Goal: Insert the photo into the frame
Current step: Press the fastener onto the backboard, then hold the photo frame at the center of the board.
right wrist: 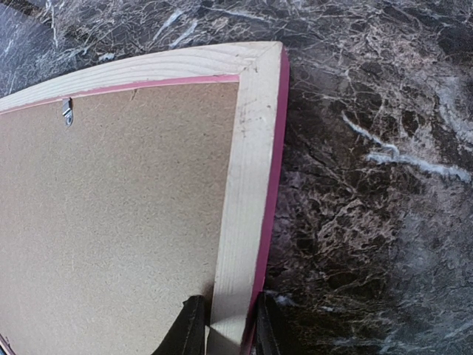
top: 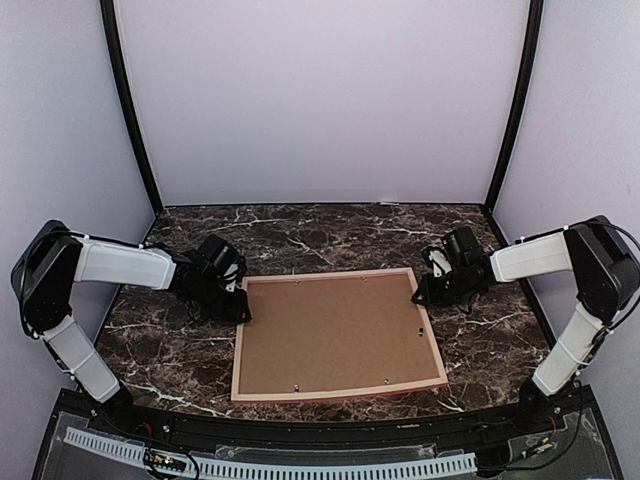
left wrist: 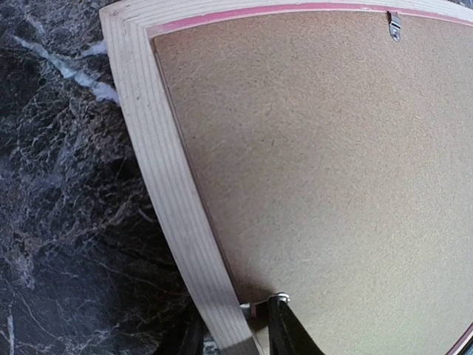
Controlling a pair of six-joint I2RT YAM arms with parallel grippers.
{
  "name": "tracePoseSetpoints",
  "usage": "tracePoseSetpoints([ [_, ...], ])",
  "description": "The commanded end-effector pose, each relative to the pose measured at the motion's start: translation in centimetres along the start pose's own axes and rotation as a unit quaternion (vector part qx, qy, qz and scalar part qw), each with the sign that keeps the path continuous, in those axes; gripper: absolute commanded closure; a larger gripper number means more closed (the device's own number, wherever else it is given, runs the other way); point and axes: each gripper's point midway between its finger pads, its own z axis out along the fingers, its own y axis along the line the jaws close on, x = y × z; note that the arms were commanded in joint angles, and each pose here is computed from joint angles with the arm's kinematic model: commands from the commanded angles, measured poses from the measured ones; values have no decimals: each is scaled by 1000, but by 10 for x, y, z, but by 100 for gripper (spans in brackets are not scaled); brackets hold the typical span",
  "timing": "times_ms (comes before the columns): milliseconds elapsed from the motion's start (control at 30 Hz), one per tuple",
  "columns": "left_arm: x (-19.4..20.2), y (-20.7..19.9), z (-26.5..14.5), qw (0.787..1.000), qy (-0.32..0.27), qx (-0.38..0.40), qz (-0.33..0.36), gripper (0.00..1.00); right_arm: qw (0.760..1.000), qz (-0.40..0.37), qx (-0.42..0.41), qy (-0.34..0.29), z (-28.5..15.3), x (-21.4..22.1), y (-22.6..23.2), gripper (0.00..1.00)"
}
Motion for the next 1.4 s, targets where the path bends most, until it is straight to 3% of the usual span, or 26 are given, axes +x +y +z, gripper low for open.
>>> tracePoseSetpoints([
  [0,1,6,2,1000,7,-18,9,70,998,5,19,66,13,40,-13,76],
  [200,1,5,1,1000,7,-17,10,73,998,4,20,67,14,41,-14,76],
  [467,-1,-5,-11,1000,2,11,3,57,998,3,18,67,13,39,-13,76],
  [767,2,-16,-21,999,3,42,-14,53,998,2,18,64,12,37,-12,75],
  [1067,20,-5,-17,999,22,26,-36,56,998,4,20,62,11,36,-12,74],
  [1367,33,-4,-12,998,32,35,-47,69,998,7,20,63,12,39,-13,72],
])
